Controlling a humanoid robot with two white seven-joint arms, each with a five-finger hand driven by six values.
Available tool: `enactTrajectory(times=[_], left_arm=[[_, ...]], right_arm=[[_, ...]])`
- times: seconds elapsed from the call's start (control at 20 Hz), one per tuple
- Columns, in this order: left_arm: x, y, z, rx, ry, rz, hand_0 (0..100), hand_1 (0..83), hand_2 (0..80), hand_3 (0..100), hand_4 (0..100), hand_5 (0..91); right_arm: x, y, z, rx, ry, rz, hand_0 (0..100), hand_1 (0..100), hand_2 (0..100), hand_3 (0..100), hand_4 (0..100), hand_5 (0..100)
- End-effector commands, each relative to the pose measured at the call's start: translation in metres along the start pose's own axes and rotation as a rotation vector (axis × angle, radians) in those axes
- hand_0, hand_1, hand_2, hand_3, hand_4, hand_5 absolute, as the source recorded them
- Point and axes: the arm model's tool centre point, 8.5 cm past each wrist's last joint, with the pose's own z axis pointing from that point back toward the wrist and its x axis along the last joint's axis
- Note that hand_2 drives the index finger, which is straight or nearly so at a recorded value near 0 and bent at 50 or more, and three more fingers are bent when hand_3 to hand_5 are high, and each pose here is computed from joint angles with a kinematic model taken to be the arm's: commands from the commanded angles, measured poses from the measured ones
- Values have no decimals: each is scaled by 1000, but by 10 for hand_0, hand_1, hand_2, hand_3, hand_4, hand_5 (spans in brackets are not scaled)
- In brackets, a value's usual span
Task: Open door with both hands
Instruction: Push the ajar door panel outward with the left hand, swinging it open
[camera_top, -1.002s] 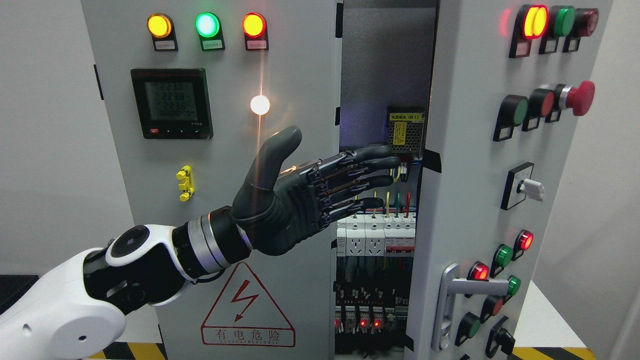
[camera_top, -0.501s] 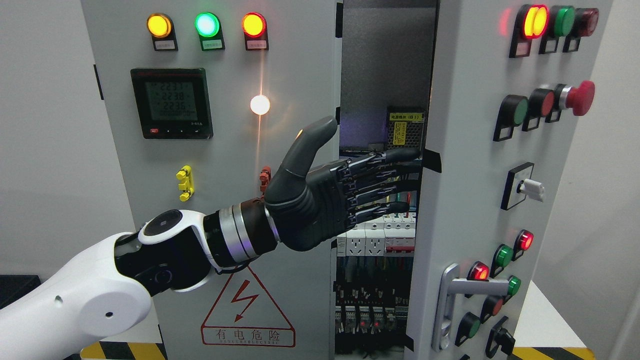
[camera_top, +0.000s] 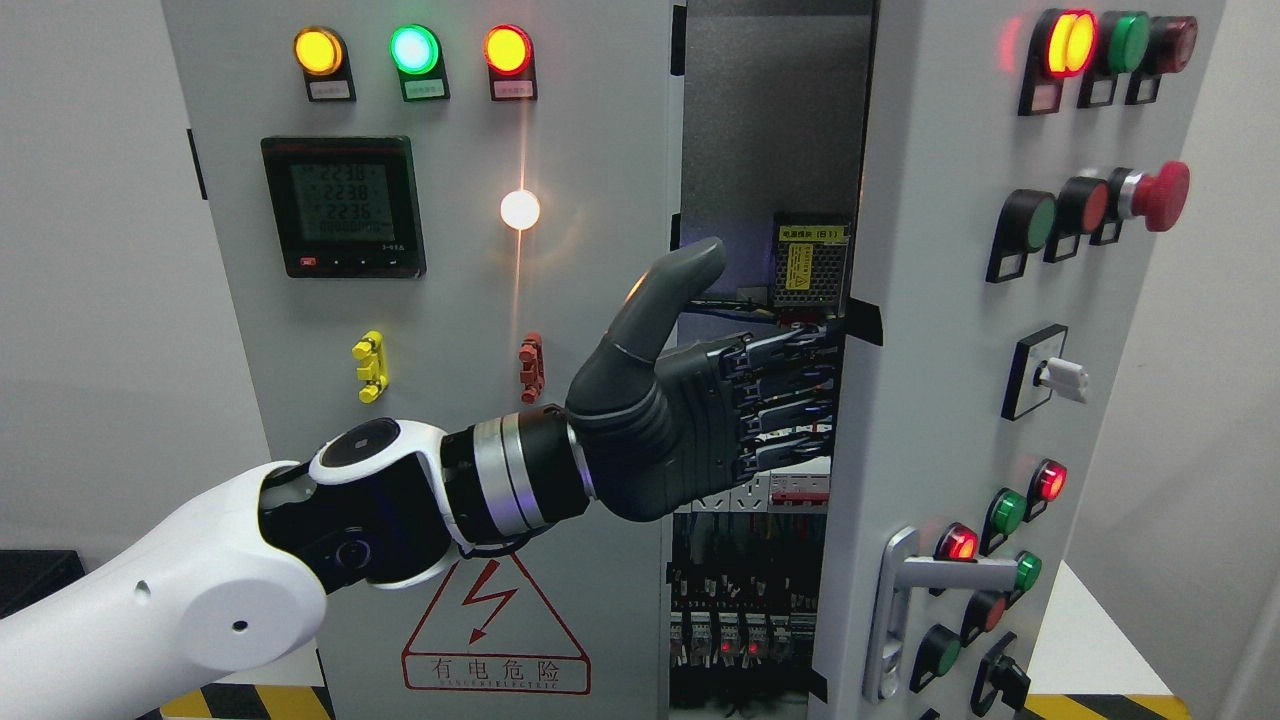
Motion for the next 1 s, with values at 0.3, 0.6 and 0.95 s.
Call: enactTrajectory(times=[0.3,0.6,0.95], left_arm=[[-8,-24,-28,-97,2,39,0,0,0,0,0,0],[-5,-36,-42,-142,-2,36,0,0,0,0,0,0],[-18,-52,-70,-207,18,64,0,0,0,0,0,0]], right_arm=[[0,0,0,0,0,0,0,0,0,0,0,0],[0,0,0,0,0,0,0,0,0,0,0,0],[0,0,0,0,0,0,0,0,0,0,0,0]])
